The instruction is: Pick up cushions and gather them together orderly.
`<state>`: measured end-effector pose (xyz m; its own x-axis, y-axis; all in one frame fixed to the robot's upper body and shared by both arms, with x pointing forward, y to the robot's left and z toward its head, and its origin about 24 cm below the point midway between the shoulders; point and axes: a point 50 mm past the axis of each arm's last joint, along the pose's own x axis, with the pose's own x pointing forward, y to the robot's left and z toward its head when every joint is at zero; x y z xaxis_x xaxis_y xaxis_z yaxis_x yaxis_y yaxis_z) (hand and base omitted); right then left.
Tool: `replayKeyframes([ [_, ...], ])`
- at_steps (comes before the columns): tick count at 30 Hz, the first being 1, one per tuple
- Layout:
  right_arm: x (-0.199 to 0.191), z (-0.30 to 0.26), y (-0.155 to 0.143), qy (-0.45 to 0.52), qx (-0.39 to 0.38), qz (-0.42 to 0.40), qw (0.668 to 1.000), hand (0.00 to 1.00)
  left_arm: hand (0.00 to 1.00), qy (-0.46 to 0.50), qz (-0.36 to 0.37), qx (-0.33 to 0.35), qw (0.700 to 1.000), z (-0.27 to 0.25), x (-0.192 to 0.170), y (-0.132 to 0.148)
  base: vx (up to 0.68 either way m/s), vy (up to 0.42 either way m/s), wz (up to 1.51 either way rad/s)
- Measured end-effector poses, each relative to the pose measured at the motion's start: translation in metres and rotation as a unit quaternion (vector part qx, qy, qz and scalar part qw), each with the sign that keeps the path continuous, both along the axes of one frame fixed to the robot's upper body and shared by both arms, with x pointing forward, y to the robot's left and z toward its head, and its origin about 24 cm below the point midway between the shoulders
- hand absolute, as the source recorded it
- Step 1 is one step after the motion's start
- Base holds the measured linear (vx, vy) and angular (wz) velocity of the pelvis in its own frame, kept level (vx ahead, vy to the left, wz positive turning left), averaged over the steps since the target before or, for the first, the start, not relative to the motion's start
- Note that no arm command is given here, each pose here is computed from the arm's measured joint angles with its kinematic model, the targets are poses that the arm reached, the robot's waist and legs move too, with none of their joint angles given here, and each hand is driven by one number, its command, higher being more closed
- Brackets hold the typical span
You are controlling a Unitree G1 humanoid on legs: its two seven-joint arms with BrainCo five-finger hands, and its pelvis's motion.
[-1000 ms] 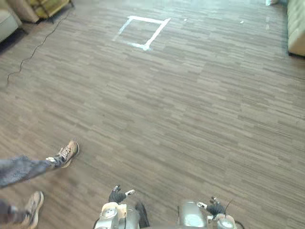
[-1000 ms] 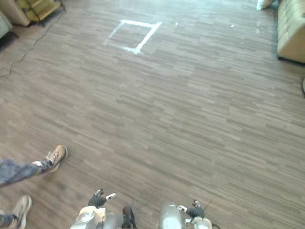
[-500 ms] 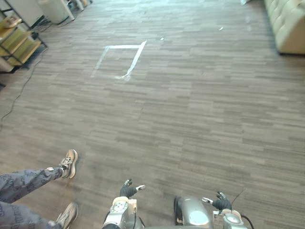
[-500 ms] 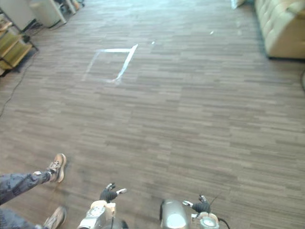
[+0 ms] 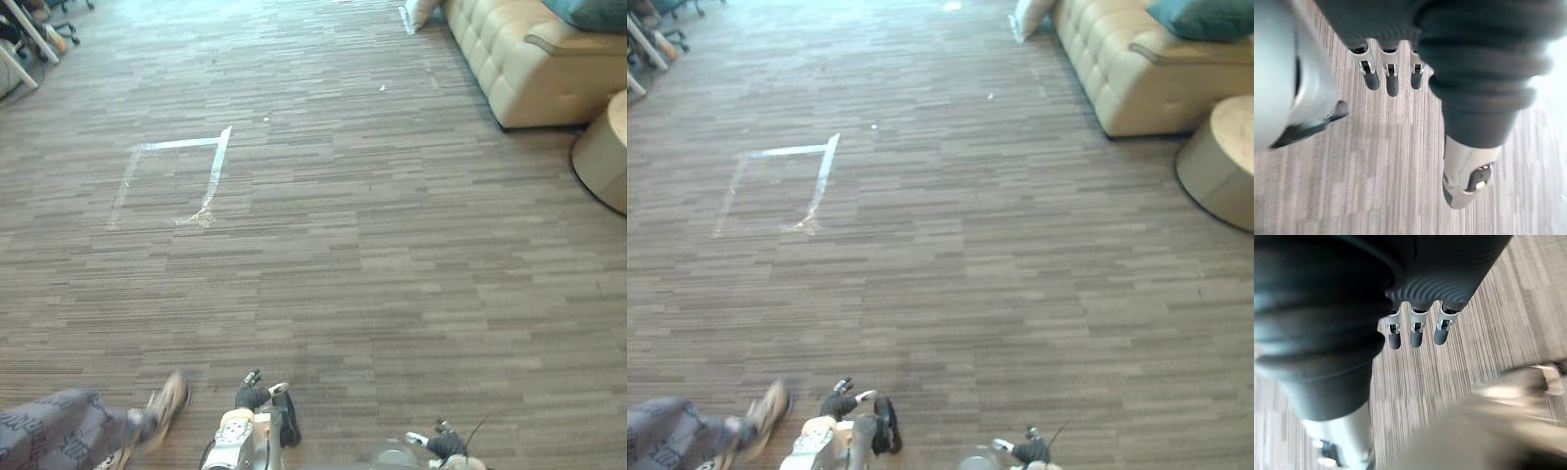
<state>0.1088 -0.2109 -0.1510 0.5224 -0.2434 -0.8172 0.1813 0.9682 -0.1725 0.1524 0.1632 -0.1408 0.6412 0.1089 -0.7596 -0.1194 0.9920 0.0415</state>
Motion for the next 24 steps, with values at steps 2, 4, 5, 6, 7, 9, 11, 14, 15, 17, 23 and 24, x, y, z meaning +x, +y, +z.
replayKeyframes([
  [2,0.008,0.008,-0.015,-0.024,-0.026,0.016,0.999,0.0,0.0,0.007,-0.022,-0.006,1.0,-0.002,-0.002,-0.01,0.62,0.154,-0.23],
  [4,0.018,0.013,-0.016,-0.047,-0.027,0.022,0.998,0.0,0.0,-0.003,-0.035,-0.001,0.999,0.001,0.006,-0.01,0.67,0.026,0.06],
  [5,0.024,0.016,-0.014,-0.06,-0.027,0.027,0.997,0.0,0.0,-0.01,-0.041,0.001,0.999,0.003,0.012,-0.011,0.62,-0.069,0.29],
  [6,0.029,0.018,-0.014,-0.067,-0.027,0.03,0.997,0.0,0.0,-0.014,-0.047,0.0,0.999,0.005,0.016,-0.013,0.52,-0.096,0.48],
  [7,0.028,0.017,-0.013,-0.064,-0.026,0.03,0.997,0.0,0.0,-0.016,-0.049,0.0,0.999,0.005,0.017,-0.013,0.72,-0.136,0.58],
  [9,0.03,0.017,-0.017,-0.06,-0.03,0.026,0.997,0.0,0.0,-0.008,-0.062,-0.011,0.998,0.003,0.015,-0.026,0.87,-0.178,0.02],
  [11,0.031,0.019,-0.018,-0.065,-0.028,0.021,0.997,0.0,0.0,0.001,-0.065,-0.012,0.998,0.001,0.009,-0.027,0.67,-0.266,-0.24],
  [14,0.022,0.014,-0.017,-0.043,-0.025,0.022,0.999,0.0,0.0,0.004,-0.038,-0.028,0.999,-0.001,0.001,-0.03,0.59,-0.199,-0.19],
  [15,0.022,0.016,-0.016,-0.047,-0.023,0.022,0.998,0.0,0.0,-0.001,-0.026,-0.033,0.999,0.0,0.001,-0.028,0.52,-0.114,-0.46],
  [17,0.026,0.019,-0.008,-0.068,-0.016,0.022,0.997,0.0,0.0,-0.02,-0.005,-0.032,0.999,0.004,0.005,-0.022,0.39,-0.085,-0.43],
  [23,0.028,0.016,-0.006,-0.057,-0.015,0.034,0.998,0.0,0.0,-0.034,0.01,-0.038,0.999,0.007,0.005,-0.02,0.51,0.06,-0.4],
  [24,0.028,0.016,-0.009,-0.056,-0.02,0.033,0.998,0.0,0.0,-0.033,0.014,-0.04,0.999,0.006,0.004,-0.021,0.48,0.164,-0.59],
])
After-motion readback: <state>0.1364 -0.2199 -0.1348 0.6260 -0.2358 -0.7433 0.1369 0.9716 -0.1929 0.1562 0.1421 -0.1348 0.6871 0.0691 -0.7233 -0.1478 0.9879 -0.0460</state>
